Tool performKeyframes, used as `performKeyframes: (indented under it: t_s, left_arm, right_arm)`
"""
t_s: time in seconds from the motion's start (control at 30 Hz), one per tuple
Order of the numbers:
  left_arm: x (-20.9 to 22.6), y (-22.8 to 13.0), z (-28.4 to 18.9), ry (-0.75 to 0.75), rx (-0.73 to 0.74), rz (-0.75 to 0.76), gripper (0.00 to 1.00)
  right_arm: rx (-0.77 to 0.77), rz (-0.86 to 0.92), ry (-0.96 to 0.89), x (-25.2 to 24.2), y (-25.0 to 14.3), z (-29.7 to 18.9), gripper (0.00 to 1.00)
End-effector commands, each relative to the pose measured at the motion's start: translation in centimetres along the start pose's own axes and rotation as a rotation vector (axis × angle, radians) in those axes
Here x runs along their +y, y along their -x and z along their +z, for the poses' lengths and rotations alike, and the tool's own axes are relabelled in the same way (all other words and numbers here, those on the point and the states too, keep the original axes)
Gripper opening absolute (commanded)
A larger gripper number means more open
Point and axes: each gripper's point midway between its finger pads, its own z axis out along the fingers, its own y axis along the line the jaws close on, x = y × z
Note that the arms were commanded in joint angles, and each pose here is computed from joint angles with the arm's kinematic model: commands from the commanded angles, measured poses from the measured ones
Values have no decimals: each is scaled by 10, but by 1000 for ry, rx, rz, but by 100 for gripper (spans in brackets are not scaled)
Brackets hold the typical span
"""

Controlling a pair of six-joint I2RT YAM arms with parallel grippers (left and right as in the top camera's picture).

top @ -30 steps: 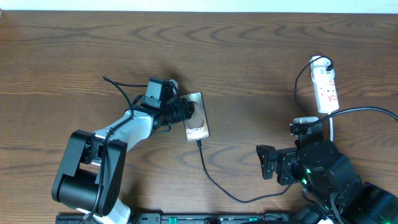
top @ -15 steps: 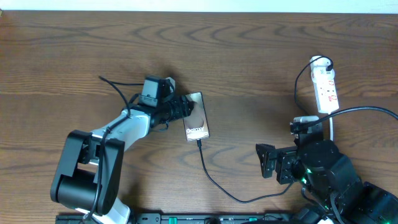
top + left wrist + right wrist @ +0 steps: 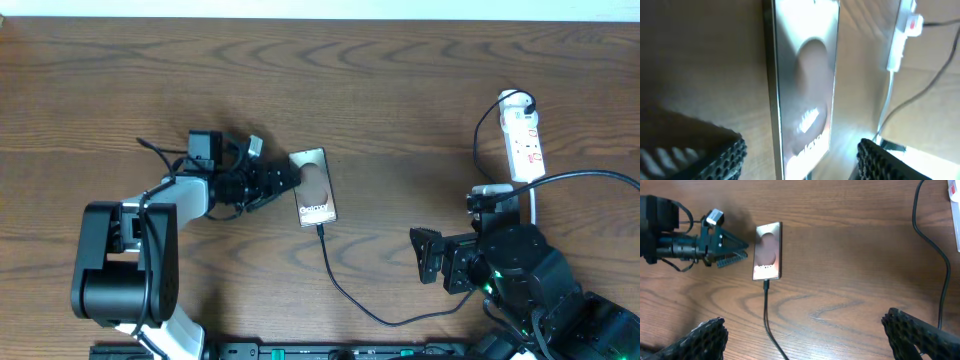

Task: Plug charger to phone and switch on socket
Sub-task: 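Move the right gripper up toward the white power strip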

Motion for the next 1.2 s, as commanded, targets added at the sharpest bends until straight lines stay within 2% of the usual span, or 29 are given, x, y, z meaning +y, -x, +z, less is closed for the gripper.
performKeyframes:
  t_s: [0.0, 0.2, 0.3, 0.4, 0.43, 0.5, 0.53, 0.63, 0.7, 0.77, 0.9, 1.0, 1.17]
  left_arm:
    - [9, -15, -1, -30, 38, 6, 72]
    - [-33, 1, -28, -65, -60, 155, 72]
    - [-95, 1, -65, -157, -153, 333, 76]
    - [-129, -9, -86, -228, -178, 405, 79]
    - [-138, -12, -92, -245, -187, 404, 81]
    - [-152, -20, -102, -276, -189, 428, 85]
    - [-159, -26, -106, -296, -185, 446, 86]
    - [-176, -40, -117, -359, -167, 497, 86]
    - [-185, -48, -122, -390, -158, 524, 86]
    - [-190, -53, -126, -413, -150, 547, 86]
    - [-196, -60, -128, -446, -130, 581, 86]
    - [-196, -61, -128, -448, -126, 577, 86]
    - [-195, -62, -128, -447, -123, 570, 87]
  right_arm:
    - [-9, 14, -11, 0, 5, 0, 99]
    - [8, 11, -22, 0, 4, 6, 99]
    - [18, 39, -19, 4, 5, 12, 99]
    - [27, 23, -36, 3, 5, 16, 99]
    - [27, 10, -47, 2, 6, 18, 93]
    - [29, 2, -80, -2, 7, 23, 66]
    - [35, 7, -88, -2, 6, 25, 49]
    - [79, 119, -81, 4, 1, 36, 15]
    - [154, 251, -38, 16, -9, 43, 1]
    - [245, 347, 10, 29, -20, 49, 1]
    - [329, 376, 4, 33, -30, 63, 1]
    - [282, 393, -82, 12, -22, 69, 1]
    - [95, 469, -234, -38, 8, 57, 1]
